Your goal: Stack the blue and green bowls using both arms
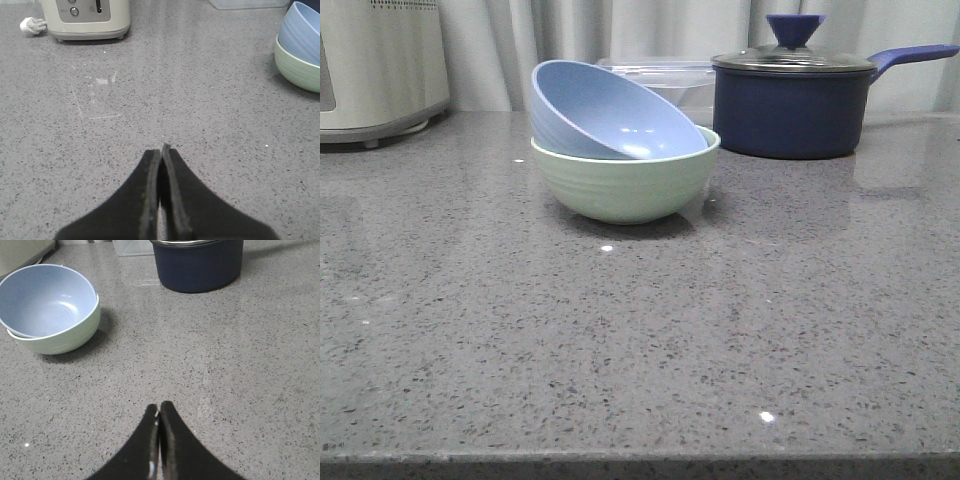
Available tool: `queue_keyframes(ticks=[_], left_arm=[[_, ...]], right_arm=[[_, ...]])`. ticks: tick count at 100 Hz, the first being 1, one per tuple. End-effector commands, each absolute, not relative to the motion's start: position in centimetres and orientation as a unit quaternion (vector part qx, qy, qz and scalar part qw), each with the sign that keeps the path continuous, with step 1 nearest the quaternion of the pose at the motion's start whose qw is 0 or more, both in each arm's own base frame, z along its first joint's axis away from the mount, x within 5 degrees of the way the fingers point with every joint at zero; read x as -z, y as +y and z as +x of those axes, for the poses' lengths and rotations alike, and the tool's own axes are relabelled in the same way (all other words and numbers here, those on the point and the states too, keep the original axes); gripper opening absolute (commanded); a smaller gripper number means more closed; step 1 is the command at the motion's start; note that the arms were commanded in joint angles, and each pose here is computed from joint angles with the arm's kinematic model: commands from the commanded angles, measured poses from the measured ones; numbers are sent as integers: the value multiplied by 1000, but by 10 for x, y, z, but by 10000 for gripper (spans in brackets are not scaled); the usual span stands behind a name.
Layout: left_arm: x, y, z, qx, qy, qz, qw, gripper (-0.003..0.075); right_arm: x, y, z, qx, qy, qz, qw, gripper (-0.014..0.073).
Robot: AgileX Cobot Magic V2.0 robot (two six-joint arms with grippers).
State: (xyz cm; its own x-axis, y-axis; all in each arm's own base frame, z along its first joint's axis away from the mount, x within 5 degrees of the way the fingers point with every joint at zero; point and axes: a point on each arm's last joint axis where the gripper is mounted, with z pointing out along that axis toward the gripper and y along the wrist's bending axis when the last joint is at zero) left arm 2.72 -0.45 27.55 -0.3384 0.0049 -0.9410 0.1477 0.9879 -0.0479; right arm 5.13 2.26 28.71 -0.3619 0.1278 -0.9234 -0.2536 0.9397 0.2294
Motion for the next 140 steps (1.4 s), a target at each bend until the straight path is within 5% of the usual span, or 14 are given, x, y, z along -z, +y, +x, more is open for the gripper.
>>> queue_keyframes(ticks=[1,40,65,140], left_arm=[[-289,-2,32,45,777,45,626,-20],[-245,-3,55,35,684,6,729,-20],[-200,-1,56,13,682,-4,732,-20],[-196,1,55,6,696,-15,718,-20]], right_arm=[[-300,21,53,-167,782,-35,599,11],[-300,21,53,-167,782,-35,599,11],[-300,21,53,-167,782,-35,599,11],[-301,21,53,-167,782,-35,600,11]])
